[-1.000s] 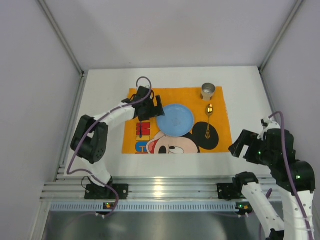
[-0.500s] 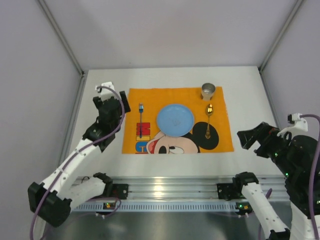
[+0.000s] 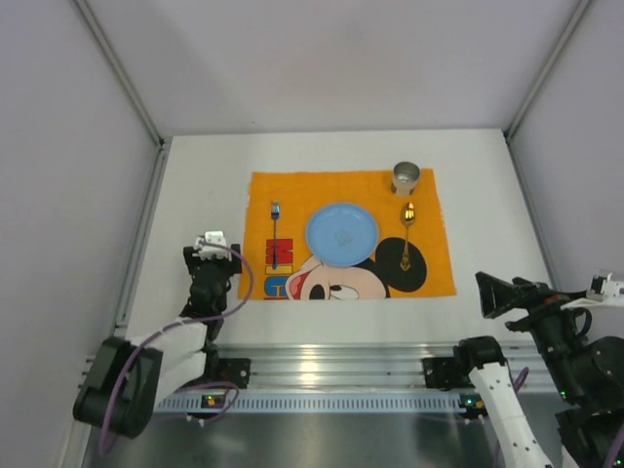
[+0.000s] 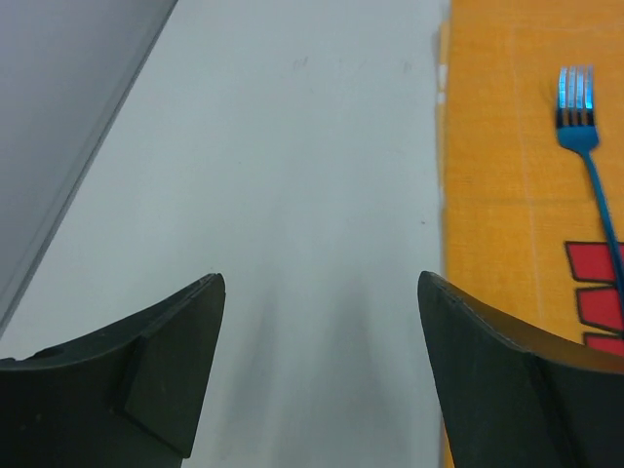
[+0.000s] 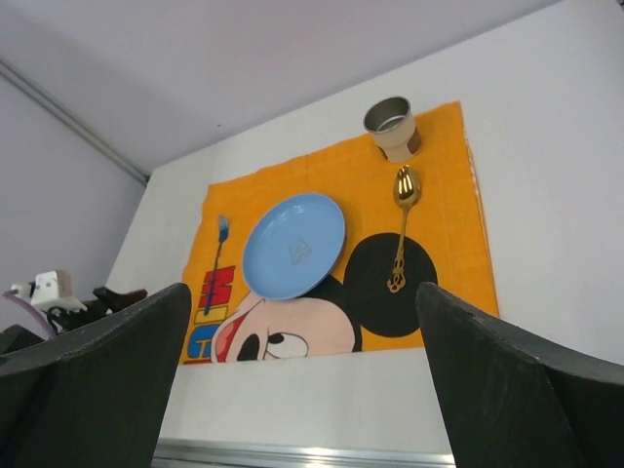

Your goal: Set the dinner table for one person

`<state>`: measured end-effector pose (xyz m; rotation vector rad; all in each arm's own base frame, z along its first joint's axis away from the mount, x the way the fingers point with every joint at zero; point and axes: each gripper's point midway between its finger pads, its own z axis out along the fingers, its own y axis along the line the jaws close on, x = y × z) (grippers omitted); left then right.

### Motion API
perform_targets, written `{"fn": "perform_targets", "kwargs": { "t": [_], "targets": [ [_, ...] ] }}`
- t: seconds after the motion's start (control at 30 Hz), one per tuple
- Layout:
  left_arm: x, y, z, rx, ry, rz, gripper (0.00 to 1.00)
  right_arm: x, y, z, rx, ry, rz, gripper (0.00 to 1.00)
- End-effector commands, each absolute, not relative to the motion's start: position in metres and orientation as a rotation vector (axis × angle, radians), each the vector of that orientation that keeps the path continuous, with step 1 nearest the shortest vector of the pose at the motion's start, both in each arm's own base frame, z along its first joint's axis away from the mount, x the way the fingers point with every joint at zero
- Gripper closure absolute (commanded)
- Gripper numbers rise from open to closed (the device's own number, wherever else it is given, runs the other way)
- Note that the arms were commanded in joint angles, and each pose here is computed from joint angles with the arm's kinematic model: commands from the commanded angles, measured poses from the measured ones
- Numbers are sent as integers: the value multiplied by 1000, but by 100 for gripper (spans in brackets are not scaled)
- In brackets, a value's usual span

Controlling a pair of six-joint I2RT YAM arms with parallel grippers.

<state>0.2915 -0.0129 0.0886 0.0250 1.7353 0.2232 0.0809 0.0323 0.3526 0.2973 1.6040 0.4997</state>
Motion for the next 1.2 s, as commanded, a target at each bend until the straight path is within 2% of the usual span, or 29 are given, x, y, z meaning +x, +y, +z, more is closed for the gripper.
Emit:
{"fn": "perform_targets", "kwargs": {
  "t": [0.0, 0.07, 0.23, 0.3, 0.37, 0.43, 0.47, 0.63, 0.83, 0.87, 0.97, 1.03, 1.17],
  "targets": [
    [321, -9, 123, -83, 1558, 119, 15, 102, 39, 370, 250, 1590, 510, 0],
    [340, 2, 133, -117, 1531, 116, 17, 108, 42, 372, 227, 1599, 507, 0],
    [381, 10, 94, -135, 1616, 100, 22, 129, 45, 378, 210, 1609, 498, 0],
    [392, 13, 84, -183, 1731, 82, 17, 138, 47, 381, 203, 1601, 494, 0],
    [391, 16, 94, -166, 1643, 95, 15, 145, 47, 379, 209, 1601, 495, 0],
    [391, 12, 88, -160, 1696, 78, 13, 159, 44, 367, 244, 1616, 477, 0],
    [389, 12, 82, -162, 1728, 76, 1, 166, 44, 362, 260, 1626, 470, 0],
    [390, 13, 86, -151, 1691, 85, 1, 230, 22, 324, 413, 1639, 327, 0],
    [390, 13, 85, -151, 1694, 85, 1, 305, 38, 360, 214, 1420, 307, 0],
    [390, 13, 86, -152, 1693, 84, 1, 314, 40, 361, 97, 1414, 226, 0],
    [390, 13, 86, -151, 1693, 85, 1, 352, 55, 333, -241, 1485, 62, 0],
    [390, 13, 85, -151, 1694, 85, 1, 374, 55, 290, -291, 1588, 40, 0],
    [390, 13, 86, -151, 1693, 85, 1, 386, 47, 223, -289, 1652, 61, 0]
  ]
}}
